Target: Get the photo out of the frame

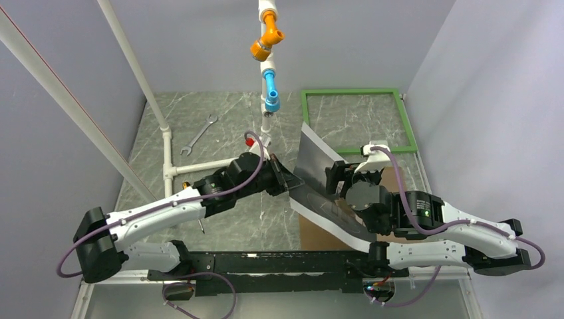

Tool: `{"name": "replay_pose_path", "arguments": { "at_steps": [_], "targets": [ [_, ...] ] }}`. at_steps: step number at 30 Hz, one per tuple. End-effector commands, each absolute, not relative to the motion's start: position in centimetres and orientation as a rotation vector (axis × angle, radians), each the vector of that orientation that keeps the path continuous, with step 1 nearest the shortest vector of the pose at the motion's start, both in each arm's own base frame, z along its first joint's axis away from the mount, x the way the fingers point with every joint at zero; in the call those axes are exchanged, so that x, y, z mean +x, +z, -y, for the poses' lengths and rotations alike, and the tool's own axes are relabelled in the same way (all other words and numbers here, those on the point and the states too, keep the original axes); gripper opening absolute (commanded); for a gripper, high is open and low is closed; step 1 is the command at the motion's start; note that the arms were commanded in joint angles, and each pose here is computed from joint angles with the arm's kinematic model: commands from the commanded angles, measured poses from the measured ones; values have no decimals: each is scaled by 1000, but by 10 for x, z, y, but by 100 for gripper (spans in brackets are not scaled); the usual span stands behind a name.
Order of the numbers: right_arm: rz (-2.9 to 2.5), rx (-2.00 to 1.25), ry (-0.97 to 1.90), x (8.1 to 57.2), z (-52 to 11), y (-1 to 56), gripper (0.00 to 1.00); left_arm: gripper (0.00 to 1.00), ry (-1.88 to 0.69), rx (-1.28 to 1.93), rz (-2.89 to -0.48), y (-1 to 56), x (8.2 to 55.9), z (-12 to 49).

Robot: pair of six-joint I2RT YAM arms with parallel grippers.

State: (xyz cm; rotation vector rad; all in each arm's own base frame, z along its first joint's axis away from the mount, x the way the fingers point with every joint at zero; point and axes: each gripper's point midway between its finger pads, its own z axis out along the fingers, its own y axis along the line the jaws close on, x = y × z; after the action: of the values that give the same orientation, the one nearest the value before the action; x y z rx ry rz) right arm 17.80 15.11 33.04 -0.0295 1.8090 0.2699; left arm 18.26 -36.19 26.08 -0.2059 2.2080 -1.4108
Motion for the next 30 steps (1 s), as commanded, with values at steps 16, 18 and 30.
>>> {"name": "replay_pose_path", "arguments": {
  "at_steps": [16, 18, 30],
  "targets": [
    [-1871, -24, 292, 172, -152, 301, 77, 0, -1480, -431, -2081, 218, 193, 370],
    [-1868, -25, 292, 172, -152, 300, 78, 0, -1406, -397, -2078, 225, 193, 356],
    [-1862, -67, 293, 174, -168, 303, 78, 0, -1447, -384, -2076, 225, 185, 347]
  ]
}}
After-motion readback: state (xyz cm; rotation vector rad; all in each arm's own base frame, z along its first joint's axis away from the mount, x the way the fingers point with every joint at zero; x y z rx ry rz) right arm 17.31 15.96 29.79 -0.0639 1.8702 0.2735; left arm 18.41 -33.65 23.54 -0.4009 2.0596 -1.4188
